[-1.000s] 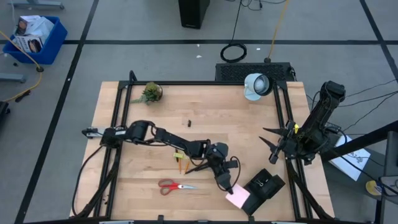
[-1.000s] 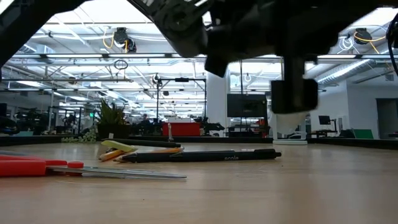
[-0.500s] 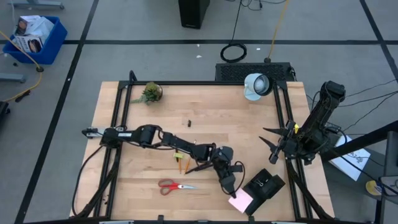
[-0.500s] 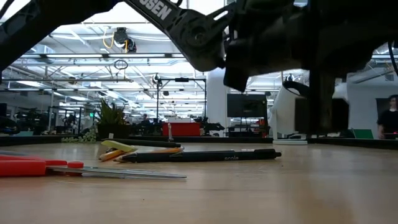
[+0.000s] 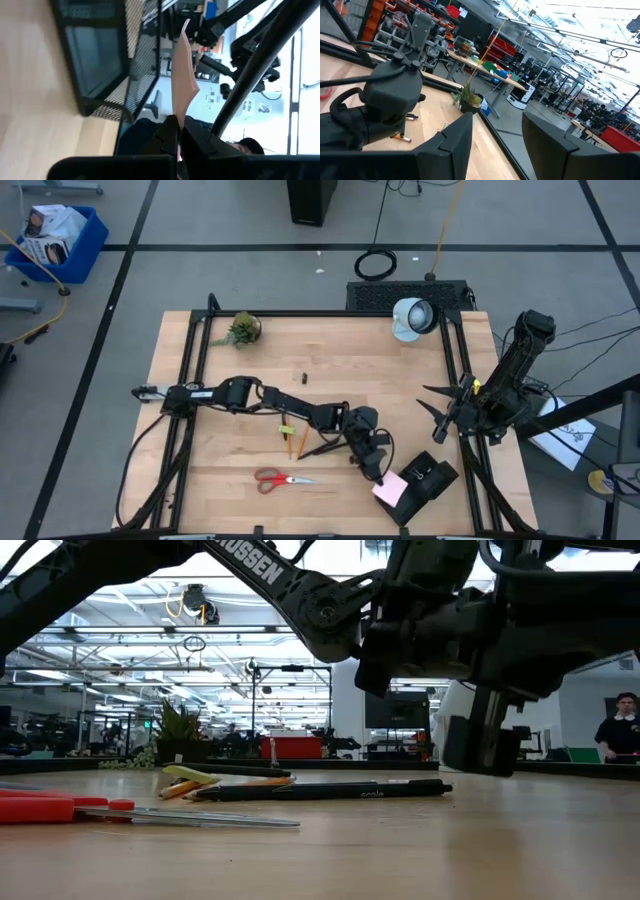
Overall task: Pick and place office supplies into organizer
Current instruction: Put the pink sticky note into the desk organizer
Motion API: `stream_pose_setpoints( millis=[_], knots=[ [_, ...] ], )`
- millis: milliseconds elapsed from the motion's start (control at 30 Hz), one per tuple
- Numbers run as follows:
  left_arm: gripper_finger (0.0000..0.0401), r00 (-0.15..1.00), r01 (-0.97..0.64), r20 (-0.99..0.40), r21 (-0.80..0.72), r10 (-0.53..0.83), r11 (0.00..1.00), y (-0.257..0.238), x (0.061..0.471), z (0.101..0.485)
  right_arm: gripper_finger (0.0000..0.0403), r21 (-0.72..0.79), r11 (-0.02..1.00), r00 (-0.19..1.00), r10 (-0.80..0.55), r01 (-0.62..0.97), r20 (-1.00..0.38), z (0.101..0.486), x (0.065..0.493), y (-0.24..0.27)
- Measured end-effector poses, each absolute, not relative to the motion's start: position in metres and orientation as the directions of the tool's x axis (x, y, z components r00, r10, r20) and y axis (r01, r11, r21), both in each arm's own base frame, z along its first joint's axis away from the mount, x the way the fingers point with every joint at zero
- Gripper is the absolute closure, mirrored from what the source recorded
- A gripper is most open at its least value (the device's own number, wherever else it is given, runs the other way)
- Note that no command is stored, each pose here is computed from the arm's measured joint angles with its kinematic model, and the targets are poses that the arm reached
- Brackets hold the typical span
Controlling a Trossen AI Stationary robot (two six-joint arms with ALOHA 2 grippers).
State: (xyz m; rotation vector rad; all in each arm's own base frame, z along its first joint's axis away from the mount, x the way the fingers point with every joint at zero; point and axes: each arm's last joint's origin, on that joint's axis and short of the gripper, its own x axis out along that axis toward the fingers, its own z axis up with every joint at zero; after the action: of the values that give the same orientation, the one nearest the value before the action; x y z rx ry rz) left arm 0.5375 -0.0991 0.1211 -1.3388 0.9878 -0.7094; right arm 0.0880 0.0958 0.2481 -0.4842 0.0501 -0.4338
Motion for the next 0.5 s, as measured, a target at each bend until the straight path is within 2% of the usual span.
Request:
stream_pose_setpoints(
  millis=[500],
  knots=[
    [0.0391,0.44,-0.138,-0.181,-0.981,-0.879,0.133,-0.1016,0.5367,0.1202,0.0242,-0.461,0.796,0.908,-0.415,0.392,0.055,0.2481,0.088,0.0958]
  ],
)
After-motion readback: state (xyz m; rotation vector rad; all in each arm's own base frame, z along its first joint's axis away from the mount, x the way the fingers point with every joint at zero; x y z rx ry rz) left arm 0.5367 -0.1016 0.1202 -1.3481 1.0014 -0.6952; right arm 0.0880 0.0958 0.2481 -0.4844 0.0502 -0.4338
